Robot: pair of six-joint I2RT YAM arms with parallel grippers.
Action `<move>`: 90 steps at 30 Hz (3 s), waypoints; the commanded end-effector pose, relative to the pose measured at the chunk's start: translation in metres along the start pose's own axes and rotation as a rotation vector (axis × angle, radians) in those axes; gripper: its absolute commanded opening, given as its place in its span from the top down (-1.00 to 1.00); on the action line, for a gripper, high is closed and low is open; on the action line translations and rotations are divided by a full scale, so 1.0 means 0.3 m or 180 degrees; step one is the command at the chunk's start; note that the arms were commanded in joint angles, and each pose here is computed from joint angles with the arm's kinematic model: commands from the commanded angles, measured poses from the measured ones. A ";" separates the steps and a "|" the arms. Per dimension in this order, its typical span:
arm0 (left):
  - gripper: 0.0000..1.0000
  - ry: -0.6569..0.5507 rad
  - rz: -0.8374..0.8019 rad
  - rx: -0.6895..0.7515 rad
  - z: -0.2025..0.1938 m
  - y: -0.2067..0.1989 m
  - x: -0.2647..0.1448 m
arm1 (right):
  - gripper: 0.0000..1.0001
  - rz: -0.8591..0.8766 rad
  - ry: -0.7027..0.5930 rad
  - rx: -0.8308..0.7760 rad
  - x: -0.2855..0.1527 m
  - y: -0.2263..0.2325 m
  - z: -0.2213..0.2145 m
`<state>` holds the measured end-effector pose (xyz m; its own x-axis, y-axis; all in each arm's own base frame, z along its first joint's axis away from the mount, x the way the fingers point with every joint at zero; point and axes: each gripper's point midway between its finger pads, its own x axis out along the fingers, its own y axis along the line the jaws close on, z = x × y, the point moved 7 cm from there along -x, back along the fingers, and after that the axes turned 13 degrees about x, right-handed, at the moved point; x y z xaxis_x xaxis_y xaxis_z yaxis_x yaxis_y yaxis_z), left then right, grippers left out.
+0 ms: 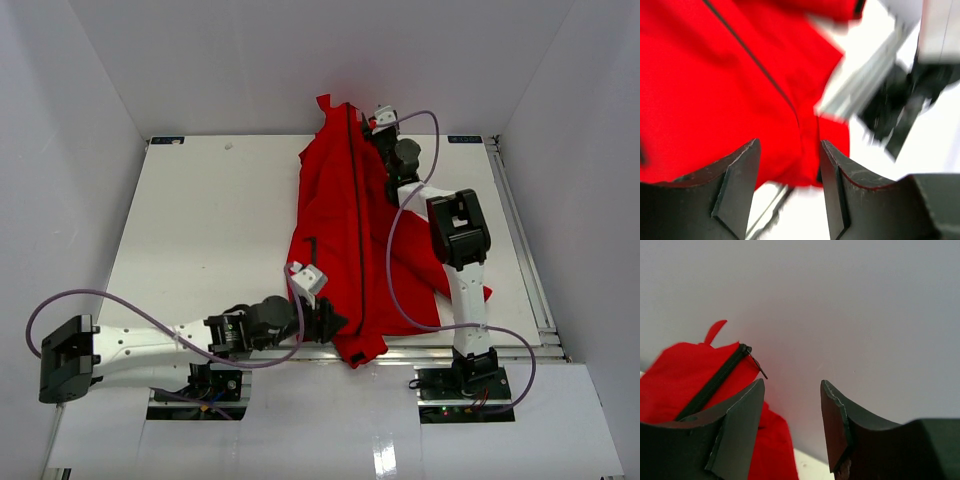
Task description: Zip up the jacket
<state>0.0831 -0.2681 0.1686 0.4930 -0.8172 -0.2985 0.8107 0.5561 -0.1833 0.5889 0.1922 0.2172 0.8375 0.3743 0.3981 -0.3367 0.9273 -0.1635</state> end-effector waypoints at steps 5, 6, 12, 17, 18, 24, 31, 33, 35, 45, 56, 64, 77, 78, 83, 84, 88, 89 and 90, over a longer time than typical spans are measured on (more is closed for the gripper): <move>-0.26 -0.0251 0.1356 -0.0493 0.241 0.284 -0.017 | -0.12 -0.0383 0.0317 0.0814 -0.142 -0.067 0.409; -0.26 -0.0223 0.1478 -0.0627 0.255 0.339 -0.013 | -0.12 -0.0426 0.0530 0.0931 -0.179 -0.065 0.397; -0.26 -0.0211 0.1702 -0.1025 0.298 0.608 0.041 | -0.47 -0.0356 0.1796 0.1764 -0.447 -0.026 0.275; -0.23 -0.0153 0.1317 -0.0955 0.268 0.775 0.160 | -0.57 -0.0180 0.2441 0.1947 -0.574 0.035 0.142; -0.21 -0.0153 0.1268 -0.0940 0.264 0.799 0.175 | -0.58 -0.0174 0.2505 0.1957 -0.583 0.036 0.120; -0.21 -0.0102 0.0699 -0.0857 0.223 0.874 0.320 | -0.55 0.0105 0.2810 0.2186 -0.627 0.074 0.010; 0.80 -0.0066 0.0367 -0.0894 0.188 0.899 0.388 | 0.62 -0.0053 0.2782 0.2096 -0.614 0.047 -0.025; 0.97 -0.0065 0.0523 -0.0908 0.196 0.924 0.371 | 0.81 -0.0166 0.2707 0.2082 -0.598 0.008 -0.008; 1.00 0.0005 0.0848 -0.0966 0.201 0.965 0.345 | 0.84 -0.0323 0.2642 0.2073 -0.584 -0.048 0.013; 1.00 0.0708 0.2509 -0.1251 0.098 1.169 0.184 | 0.85 -0.0771 0.2598 0.1921 -0.551 -0.217 0.072; -0.21 0.0343 0.1805 -0.1236 0.173 1.073 0.178 | -0.07 -0.0424 0.2552 0.1972 -0.470 -0.197 0.067; -0.78 -0.0307 0.1872 -0.0903 0.400 0.950 0.013 | -0.80 -0.0490 0.2448 0.1840 -0.487 -0.128 0.233; -0.96 -0.0810 0.1103 -0.0577 0.402 0.534 -0.107 | -0.80 -0.0133 0.2606 0.2437 -0.802 0.193 0.557; -0.96 -0.0844 0.0957 -0.0533 0.381 0.515 -0.112 | -0.80 -0.0136 0.2589 0.2479 -0.832 0.203 0.573; -0.96 -0.1055 0.0730 -0.0372 0.363 0.434 -0.182 | -0.80 0.0080 0.2545 0.2218 -0.969 0.263 0.645; -0.96 -0.1102 0.0674 -0.0365 0.365 0.415 -0.192 | -0.80 0.0078 0.2568 0.2174 -0.996 0.262 0.650; -0.96 -0.1159 0.0569 -0.0411 0.353 0.381 -0.237 | -0.80 0.0141 0.2331 0.2175 -1.055 0.244 0.716; -0.96 -0.1164 0.0545 -0.0404 0.349 0.376 -0.241 | -0.80 0.0185 0.2248 0.2192 -1.067 0.242 0.730; -0.96 -0.1166 0.0525 -0.0412 0.346 0.372 -0.244 | -0.80 0.0198 0.2180 0.2224 -1.075 0.241 0.740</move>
<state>0.1815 -0.1637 0.2624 0.7378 -0.6745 -0.0255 0.6438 0.7146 -0.2735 0.2147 0.1500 0.2669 0.7781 0.5392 -0.3222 -0.3472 0.7967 0.4947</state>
